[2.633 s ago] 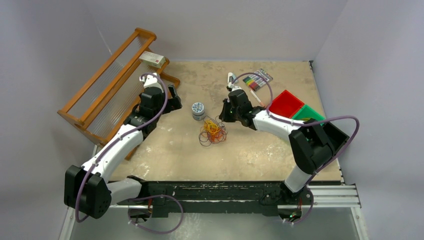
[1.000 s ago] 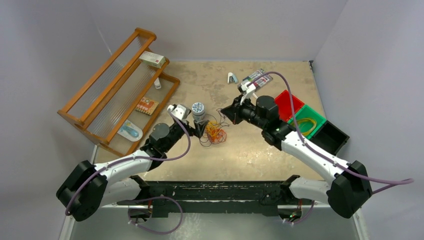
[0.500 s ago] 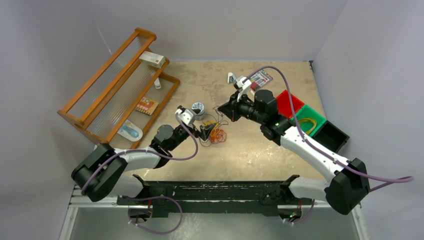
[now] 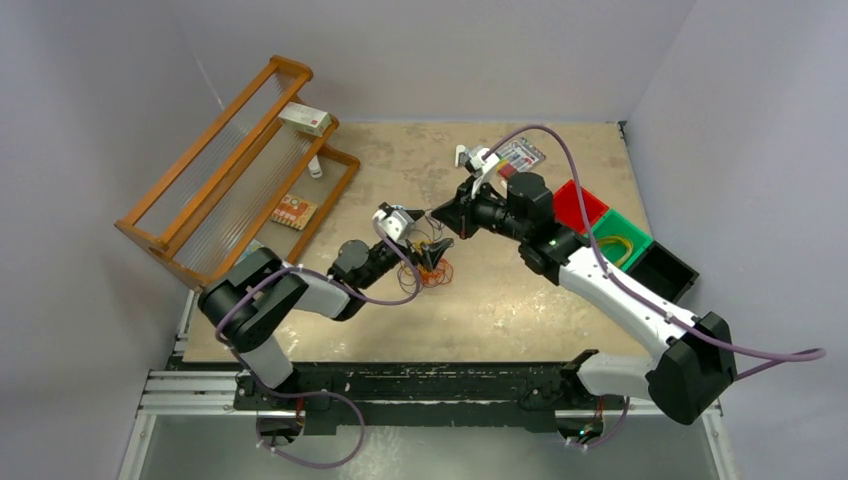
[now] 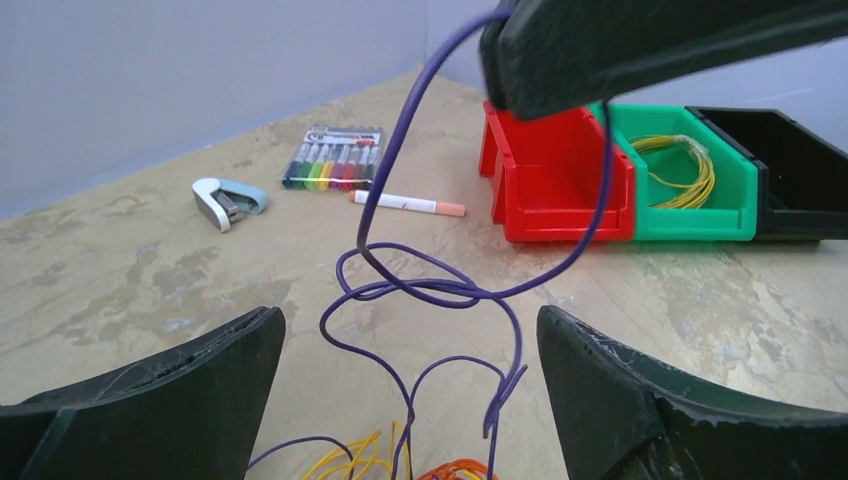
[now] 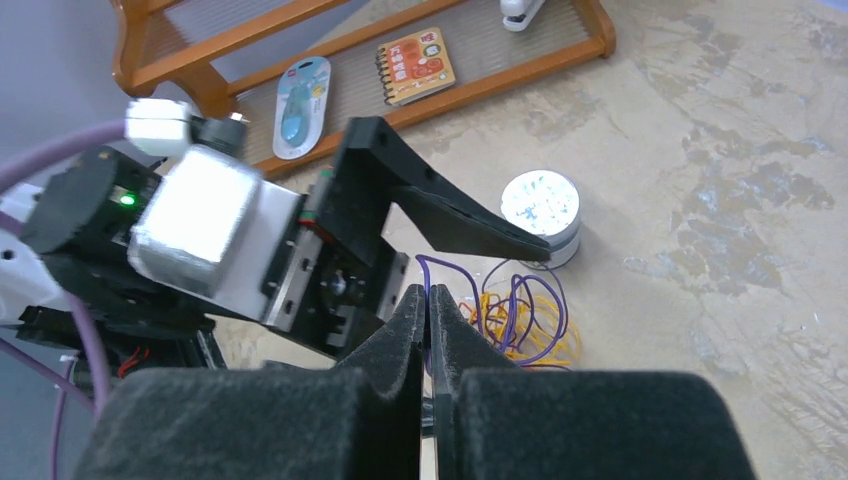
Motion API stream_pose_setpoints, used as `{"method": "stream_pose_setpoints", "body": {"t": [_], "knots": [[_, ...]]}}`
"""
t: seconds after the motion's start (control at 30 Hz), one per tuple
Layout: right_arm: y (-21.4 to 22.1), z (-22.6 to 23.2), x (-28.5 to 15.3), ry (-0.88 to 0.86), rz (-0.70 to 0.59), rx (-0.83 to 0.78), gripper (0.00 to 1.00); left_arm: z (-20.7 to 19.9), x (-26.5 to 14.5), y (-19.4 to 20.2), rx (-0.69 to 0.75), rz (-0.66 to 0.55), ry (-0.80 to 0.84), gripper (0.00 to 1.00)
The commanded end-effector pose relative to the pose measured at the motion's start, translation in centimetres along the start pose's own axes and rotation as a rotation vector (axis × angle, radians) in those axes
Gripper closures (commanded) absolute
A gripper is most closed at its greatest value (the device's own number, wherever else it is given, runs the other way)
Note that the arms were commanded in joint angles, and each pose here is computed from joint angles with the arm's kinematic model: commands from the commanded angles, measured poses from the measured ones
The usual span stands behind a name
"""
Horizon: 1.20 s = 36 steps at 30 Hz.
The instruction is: Untangle the cables
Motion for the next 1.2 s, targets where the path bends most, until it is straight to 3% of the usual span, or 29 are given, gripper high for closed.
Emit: {"method": "stream_pose_setpoints", "body": {"t": [0.0, 0.2, 0.43, 0.63, 0.83, 1.17], "knots": [[-3.9, 2.6, -1.1, -0.073, -0.101, -0.032, 1.0, 0.4, 1.9, -1.5, -0.01, -0.106, -0.023, 0.06], [-5.0, 3.9, -2.4, -0.103, -0.127, -0.032, 1.0, -0.2, 2.2, 1.6, -0.075, -0.066, -0.023, 0.38], [-9.3, 5.6, -5.1, -0.072, -0.259, -0.055, 1.0, -1.4, 2.0, 4.4, -0.129, -0.015, 0.016, 0.77], [-12.4, 6.5, -7.2, -0.03, -0.339, -0.094, 1.0, -2.1, 1.3, 6.0, -0.158, 0.026, 0.037, 1.0], [-14.8, 6.8, -9.1, 0.022, -0.416, -0.134, 1.0, -2.5, 0.4, 7.2, -0.172, 0.059, 0.036, 1.0], [-20.3, 7.4, -14.7, 0.146, -0.671, -0.192, 1.0, -2.8, -0.7, 8.6, -0.182, 0.104, 0.038, 0.97]]}}
Point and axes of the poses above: each gripper's point midway between its finger pads, its own x axis out along the fingers, its own z axis along the line the jaws close on, y = z × x, the point moved 1 cm from there along -x, back along the fingers, and after that the axes turned 13 degrees about x, right-handed, at the moved point
